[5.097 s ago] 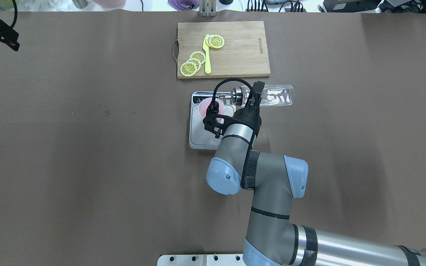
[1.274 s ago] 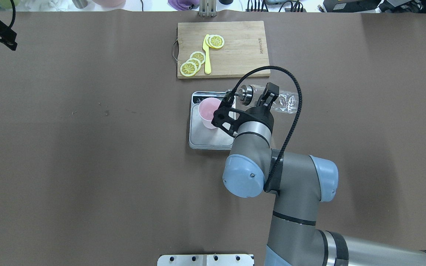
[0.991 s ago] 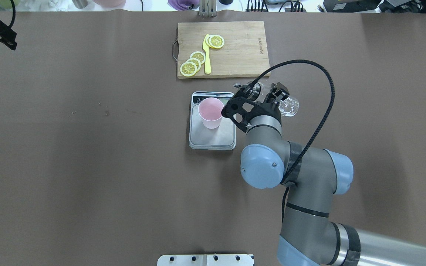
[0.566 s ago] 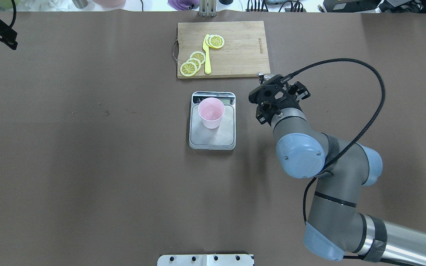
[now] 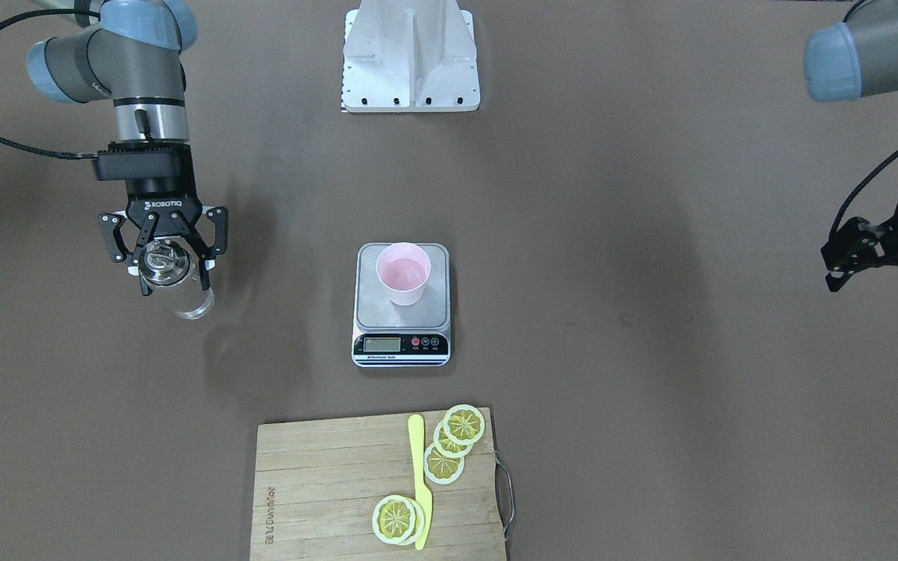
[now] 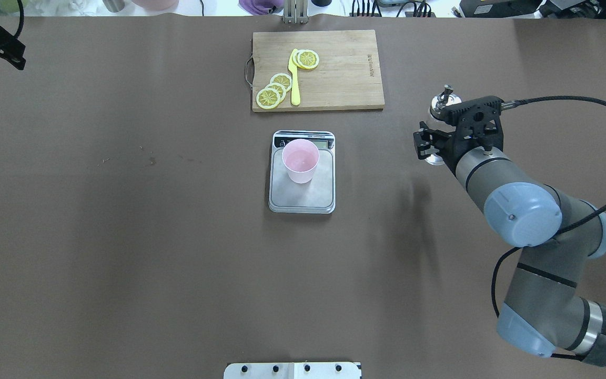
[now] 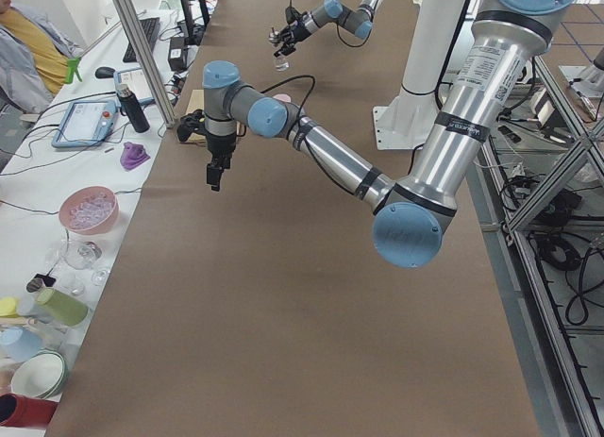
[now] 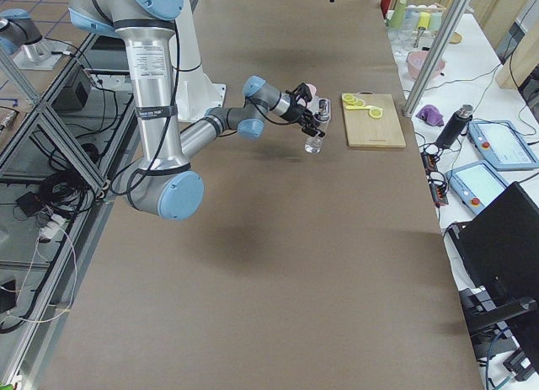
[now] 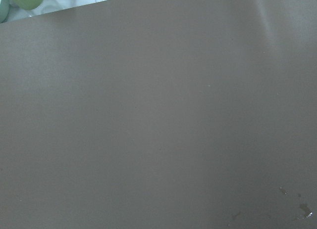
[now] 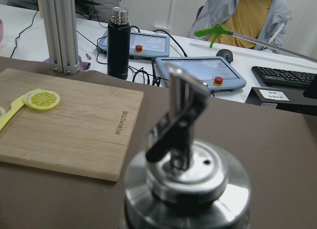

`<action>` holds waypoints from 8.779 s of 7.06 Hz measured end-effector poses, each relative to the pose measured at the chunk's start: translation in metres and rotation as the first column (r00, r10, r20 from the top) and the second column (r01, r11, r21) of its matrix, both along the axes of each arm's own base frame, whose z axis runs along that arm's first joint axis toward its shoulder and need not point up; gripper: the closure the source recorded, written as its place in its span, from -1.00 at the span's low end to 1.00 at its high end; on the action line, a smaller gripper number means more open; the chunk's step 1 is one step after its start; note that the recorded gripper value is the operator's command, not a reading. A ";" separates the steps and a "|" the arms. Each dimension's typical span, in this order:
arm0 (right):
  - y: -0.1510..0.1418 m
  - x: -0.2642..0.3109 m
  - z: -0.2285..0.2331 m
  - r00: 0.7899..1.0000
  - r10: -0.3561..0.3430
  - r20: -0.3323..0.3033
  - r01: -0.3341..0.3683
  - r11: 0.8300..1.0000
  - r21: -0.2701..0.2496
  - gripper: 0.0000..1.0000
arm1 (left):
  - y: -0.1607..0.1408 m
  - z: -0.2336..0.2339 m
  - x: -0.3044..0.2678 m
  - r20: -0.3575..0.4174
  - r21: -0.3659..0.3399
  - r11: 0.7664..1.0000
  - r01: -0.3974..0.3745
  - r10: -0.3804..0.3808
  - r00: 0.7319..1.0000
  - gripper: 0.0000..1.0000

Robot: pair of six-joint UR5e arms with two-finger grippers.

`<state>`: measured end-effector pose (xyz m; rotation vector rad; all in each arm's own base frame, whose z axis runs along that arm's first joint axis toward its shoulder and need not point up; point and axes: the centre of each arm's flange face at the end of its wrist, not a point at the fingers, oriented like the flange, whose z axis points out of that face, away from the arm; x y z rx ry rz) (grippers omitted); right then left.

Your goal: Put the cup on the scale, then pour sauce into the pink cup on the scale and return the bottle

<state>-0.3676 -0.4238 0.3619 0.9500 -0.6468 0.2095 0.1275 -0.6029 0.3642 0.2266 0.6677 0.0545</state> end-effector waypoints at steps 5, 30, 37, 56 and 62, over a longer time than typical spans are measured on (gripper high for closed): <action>0.013 0.030 0.071 0.984 0.149 0.099 -0.131 0.977 -0.171 1.00 | 0.000 -0.005 0.000 -0.003 0.006 1.000 0.001 -0.001 1.000 -0.96; 0.108 0.057 0.084 0.997 0.047 0.064 -0.036 0.985 -0.169 -1.00 | 0.003 -0.034 0.000 0.013 -0.025 1.000 0.001 -0.001 1.000 -0.96; 0.102 0.157 0.233 0.971 -0.238 0.006 0.233 0.944 -0.235 -1.00 | 0.002 -0.034 0.000 0.015 -0.031 1.000 0.007 -0.006 1.000 -0.96; -0.105 0.452 0.277 0.902 -0.339 0.266 0.428 0.778 -0.460 -1.00 | -0.001 0.226 -0.194 -0.058 -0.080 0.981 -0.175 0.171 0.984 -0.96; -0.101 0.427 0.263 0.892 -0.343 0.294 0.452 0.665 -0.594 -1.00 | 0.036 0.262 -0.196 -0.076 -0.325 0.943 0.068 -0.097 0.992 -0.96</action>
